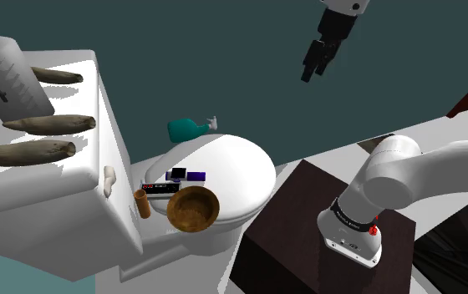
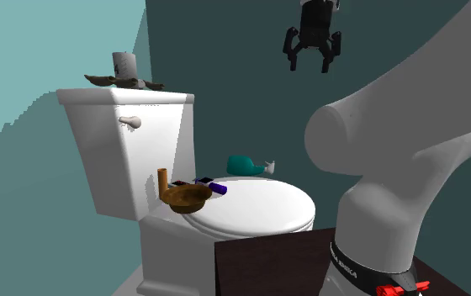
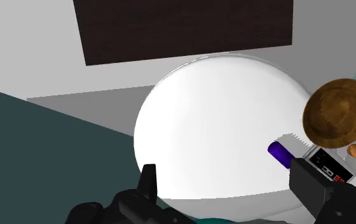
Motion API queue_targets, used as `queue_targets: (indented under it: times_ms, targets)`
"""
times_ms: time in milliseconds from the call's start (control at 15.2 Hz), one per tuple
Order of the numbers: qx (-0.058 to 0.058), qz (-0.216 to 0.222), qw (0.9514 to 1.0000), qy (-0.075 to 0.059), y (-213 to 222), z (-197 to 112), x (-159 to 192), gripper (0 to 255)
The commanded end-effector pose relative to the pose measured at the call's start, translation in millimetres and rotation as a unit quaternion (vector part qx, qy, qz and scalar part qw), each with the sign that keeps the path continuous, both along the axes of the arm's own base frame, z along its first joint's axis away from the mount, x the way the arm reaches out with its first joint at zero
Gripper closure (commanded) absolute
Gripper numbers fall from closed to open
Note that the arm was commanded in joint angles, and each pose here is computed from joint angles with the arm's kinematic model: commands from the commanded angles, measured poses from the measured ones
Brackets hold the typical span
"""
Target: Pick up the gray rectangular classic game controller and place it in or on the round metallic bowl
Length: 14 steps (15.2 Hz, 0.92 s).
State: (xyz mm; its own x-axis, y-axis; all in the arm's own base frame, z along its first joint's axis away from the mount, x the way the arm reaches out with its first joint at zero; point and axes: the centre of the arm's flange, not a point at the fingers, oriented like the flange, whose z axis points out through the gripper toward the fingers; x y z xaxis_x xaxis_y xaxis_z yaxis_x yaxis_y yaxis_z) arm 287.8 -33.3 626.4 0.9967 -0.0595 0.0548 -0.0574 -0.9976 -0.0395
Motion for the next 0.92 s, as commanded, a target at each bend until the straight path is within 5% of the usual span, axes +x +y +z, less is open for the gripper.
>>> queue_targets:
  times_ms: [0, 858]
  targets:
    - [0.0, 0.0, 1.0, 0.0, 0, 0, 0, 0]
    - [-0.007, 0.086, 0.9963, 0.006, 89, -108, 103, 0]
